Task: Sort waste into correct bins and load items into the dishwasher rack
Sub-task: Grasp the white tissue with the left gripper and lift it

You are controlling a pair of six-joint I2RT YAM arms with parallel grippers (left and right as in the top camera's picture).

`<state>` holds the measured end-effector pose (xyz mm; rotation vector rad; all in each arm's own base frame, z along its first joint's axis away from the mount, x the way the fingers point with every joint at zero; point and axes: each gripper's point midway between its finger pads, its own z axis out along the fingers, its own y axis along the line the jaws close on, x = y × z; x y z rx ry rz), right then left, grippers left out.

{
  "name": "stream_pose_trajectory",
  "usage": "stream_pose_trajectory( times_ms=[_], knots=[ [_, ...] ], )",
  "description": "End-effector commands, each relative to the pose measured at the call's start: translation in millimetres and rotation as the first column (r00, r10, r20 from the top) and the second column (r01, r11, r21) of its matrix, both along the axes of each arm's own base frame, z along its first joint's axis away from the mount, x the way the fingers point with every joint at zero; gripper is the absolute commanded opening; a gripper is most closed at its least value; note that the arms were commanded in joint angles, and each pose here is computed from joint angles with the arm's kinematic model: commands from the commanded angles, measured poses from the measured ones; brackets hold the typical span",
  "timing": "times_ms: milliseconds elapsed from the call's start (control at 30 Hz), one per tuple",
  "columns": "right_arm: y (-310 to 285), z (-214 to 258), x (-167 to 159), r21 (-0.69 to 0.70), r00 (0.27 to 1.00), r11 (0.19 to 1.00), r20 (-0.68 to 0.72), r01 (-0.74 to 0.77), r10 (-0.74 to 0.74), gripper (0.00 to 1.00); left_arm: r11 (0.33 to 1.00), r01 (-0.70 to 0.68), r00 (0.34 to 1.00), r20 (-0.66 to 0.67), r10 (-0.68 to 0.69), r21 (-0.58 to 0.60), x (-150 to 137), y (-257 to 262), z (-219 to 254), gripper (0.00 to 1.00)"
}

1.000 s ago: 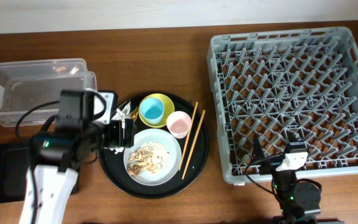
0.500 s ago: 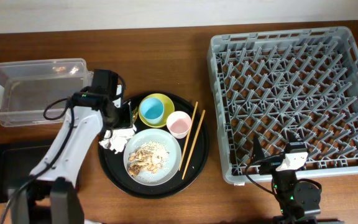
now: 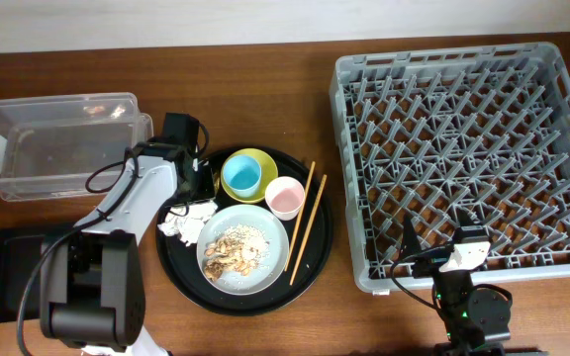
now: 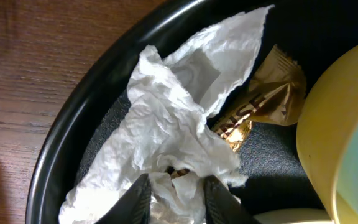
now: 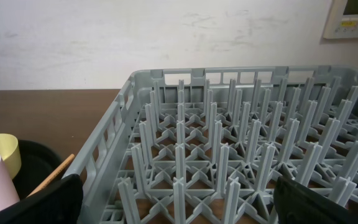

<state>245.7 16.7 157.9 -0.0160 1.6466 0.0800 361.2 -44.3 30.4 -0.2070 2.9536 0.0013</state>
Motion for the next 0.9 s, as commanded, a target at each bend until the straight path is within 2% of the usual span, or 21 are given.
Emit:
stream_pose_trajectory(
  times_ms=[0,100,333,367,433,467,500,533,633,733,800,867],
  knots=[
    [-3.3,-2.5,0.0,-0.009,1.0,1.0,-0.004,0.017,-0.017,0.98,1.0,-0.004,1.0,0.002,0.004,0.01,3.0,1.0,2.7,0.04],
    [-3.3,-2.5,0.0,-0.009,1.0,1.0,-0.004,0.017,-0.017,0.98,1.0,-0.004,1.0,-0.012,0.004,0.012,0.7,1.4,18.2,0.01],
    [-3.3,-2.5,0.0,-0.009,1.0,1.0,-0.004,0.017,-0.017,0.98,1.0,-0.004,1.0,0.003,0.004,0.01,-12.0,3.2,65.5,0.02],
    [-3.3,-2.5,0.0,-0.009,1.0,1.0,-0.004,0.017,-0.017,0.98,1.0,-0.004,1.0,0.013,0.004,0.008,-13.5,3.4,70.7,0.03],
    [-3.3,-2.5,0.0,-0.009,1.0,1.0,-0.004,0.017,-0.017,0.99,1.0,-0.004,0.999,0.044,0.004,0.004,-15.9,3.7,84.4,0.12],
    [-3.3,-2.5,0.0,-0.009,1.0,1.0,-0.004,0.017,-0.017,0.98,1.0,-0.004,0.998,0.062,0.004,0.001,-16.8,3.8,91.3,0.12],
    [-3.3,-2.5,0.0,-0.009,1.0,1.0,-0.004,0.017,-0.017,0.98,1.0,-0.004,0.997,0.076,0.005,-0.001,-17.4,3.9,96.3,0.1],
    [-3.3,-2.5,0.0,-0.009,1.0,1.0,-0.004,0.017,-0.017,0.98,1.0,-0.004,0.996,0.089,0.005,-0.003,-17.6,3.9,100.6,0.01],
    [-3.3,-2.5,0.0,-0.009,1.0,1.0,-0.004,0.017,-0.017,0.98,1.0,-0.004,0.982,0.189,0.007,-0.016,-15.6,4.1,129.2,0.01],
    [-3.3,-2.5,0.0,-0.009,1.0,1.0,-0.004,0.017,-0.017,0.98,0.999,-0.044,0.934,0.356,0.033,0.024,-6.5,16.6,170.5,0.01],
    [-3.3,-2.5,0.0,-0.009,1.0,1.0,-0.004,0.017,-0.017,0.98,0.983,-0.167,0.866,0.488,0.112,0.07,1.4,38.3,201.6,0.01],
    [-3.3,-2.5,0.0,-0.009,1.0,1.0,-0.004,0.017,-0.017,0.98,0.945,-0.311,0.77,0.611,0.185,0.105,13.5,68.1,229.7,0.01]
  ],
)
